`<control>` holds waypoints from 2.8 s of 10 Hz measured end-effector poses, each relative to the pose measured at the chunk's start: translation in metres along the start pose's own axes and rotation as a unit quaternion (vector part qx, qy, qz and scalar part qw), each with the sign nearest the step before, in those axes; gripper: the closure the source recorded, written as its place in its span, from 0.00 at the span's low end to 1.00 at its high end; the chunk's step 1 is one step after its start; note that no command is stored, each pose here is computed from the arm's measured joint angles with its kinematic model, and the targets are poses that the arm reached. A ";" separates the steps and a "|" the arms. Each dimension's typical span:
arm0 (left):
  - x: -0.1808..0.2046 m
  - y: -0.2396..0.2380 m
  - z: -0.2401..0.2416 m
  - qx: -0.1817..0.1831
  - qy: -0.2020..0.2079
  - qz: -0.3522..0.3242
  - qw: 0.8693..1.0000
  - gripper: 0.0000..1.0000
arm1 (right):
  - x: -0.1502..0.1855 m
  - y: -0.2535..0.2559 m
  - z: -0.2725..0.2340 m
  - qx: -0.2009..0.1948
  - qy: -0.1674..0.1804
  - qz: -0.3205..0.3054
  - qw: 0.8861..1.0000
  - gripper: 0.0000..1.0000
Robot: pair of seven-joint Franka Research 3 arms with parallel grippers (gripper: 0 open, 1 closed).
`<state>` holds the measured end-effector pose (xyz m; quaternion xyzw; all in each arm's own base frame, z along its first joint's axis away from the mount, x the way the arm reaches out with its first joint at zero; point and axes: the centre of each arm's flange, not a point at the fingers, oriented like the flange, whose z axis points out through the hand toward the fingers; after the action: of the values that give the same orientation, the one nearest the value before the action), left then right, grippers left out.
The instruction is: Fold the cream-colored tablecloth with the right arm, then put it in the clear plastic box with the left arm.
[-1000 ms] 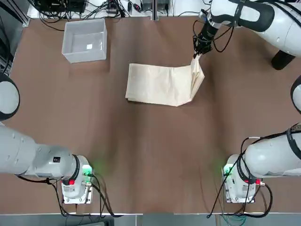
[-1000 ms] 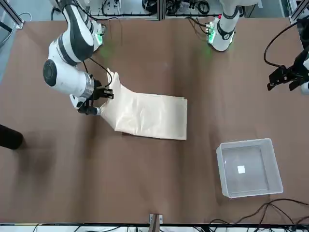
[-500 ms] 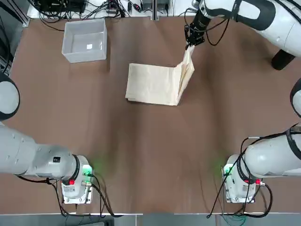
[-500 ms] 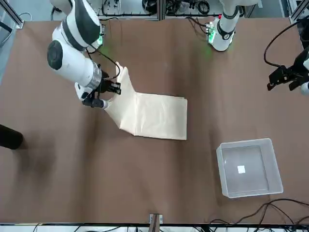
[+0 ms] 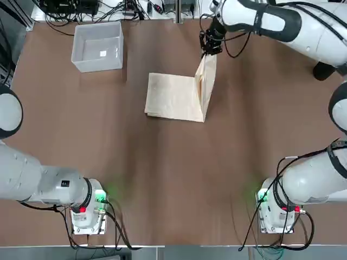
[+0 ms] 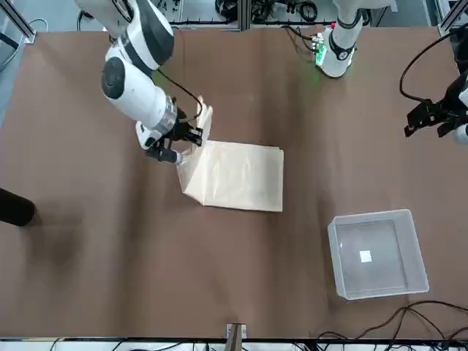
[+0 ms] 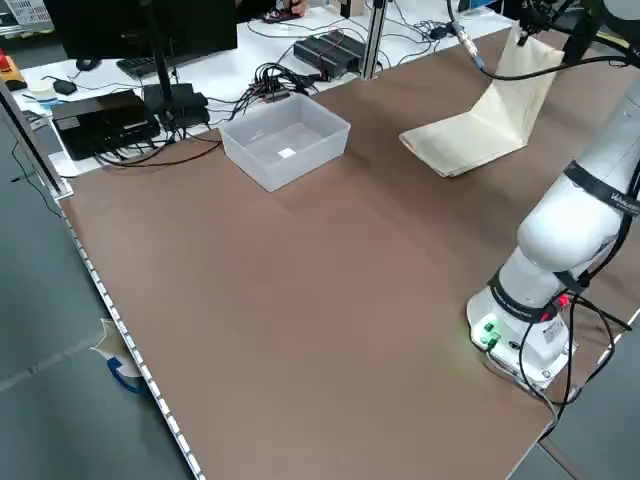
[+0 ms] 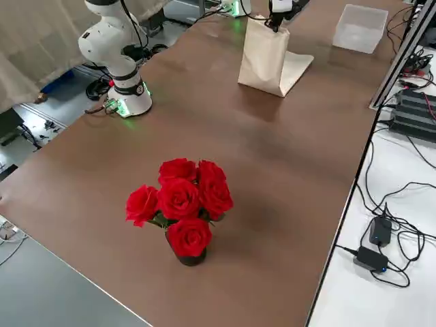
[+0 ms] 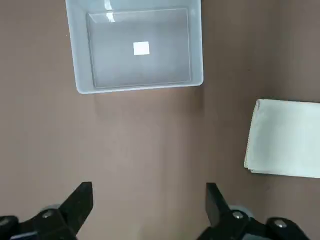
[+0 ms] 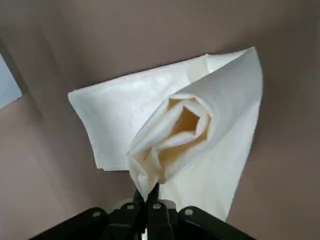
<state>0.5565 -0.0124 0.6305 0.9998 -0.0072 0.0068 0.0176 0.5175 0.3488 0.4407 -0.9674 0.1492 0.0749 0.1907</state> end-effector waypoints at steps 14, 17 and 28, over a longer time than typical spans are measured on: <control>0.000 0.000 0.001 0.000 -0.001 -0.001 1.000 0.00 | -0.034 -0.085 0.120 0.108 0.033 -0.025 0.993 0.96; 0.000 0.000 0.001 0.000 -0.001 -0.001 1.000 0.00 | -0.043 -0.090 0.144 0.114 0.034 -0.042 0.992 0.96; 0.002 -0.001 0.004 0.000 -0.003 -0.003 1.000 0.00 | -0.058 -0.097 0.219 0.142 0.011 -0.037 0.989 0.94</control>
<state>0.5582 -0.0115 0.6269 0.9998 -0.0045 0.0033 0.0174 0.4741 0.5348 0.2852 -0.9361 0.1242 0.0352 0.3272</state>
